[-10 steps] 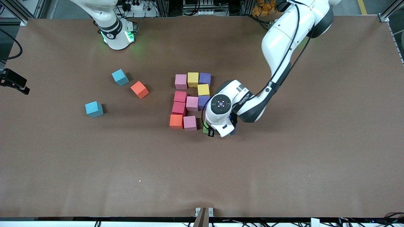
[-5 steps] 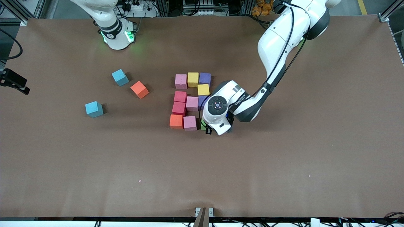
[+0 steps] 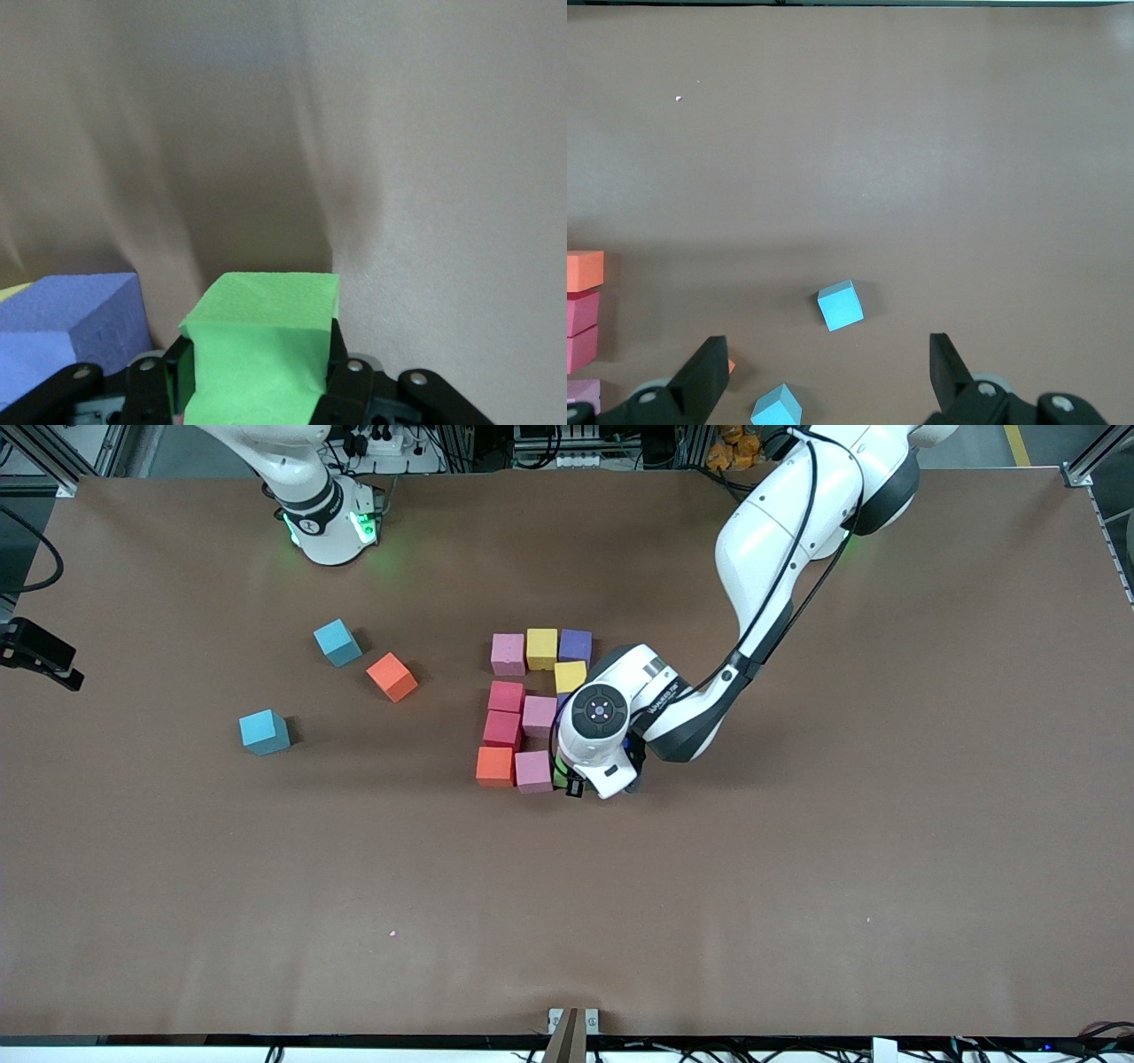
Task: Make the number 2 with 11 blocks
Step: 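Lower the green cube beside the pink cube and open the left gripper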
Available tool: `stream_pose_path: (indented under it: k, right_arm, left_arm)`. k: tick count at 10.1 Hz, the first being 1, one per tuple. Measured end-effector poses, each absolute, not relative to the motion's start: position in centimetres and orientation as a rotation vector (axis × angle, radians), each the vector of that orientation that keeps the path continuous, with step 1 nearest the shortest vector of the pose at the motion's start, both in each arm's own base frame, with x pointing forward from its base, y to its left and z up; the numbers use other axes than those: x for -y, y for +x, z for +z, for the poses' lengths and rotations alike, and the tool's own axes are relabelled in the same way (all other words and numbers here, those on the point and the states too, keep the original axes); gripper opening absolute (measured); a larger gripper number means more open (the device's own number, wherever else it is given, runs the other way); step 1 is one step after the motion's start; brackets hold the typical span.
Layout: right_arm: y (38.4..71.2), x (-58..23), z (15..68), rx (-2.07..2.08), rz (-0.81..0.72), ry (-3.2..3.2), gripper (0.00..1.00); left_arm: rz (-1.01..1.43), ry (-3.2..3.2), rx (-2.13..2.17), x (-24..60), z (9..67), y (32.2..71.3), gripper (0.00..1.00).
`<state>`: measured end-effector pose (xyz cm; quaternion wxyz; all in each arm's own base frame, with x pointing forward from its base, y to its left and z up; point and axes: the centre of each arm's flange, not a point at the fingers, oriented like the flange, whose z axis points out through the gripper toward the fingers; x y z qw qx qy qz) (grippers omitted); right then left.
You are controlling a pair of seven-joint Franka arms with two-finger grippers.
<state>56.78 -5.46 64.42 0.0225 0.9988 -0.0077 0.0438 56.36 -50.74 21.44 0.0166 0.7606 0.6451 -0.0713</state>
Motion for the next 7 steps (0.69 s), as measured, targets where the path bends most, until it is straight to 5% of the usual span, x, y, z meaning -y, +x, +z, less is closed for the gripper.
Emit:
stream_pose_path:
  k: [7]
  right_arm:
    - [56.8, 5.5, 64.4, 0.024, 0.136, 3.094, 1.00]
  left_arm:
    - [-0.174, 2.342, -1.984, 51.1, 20.6, 56.7, 0.56]
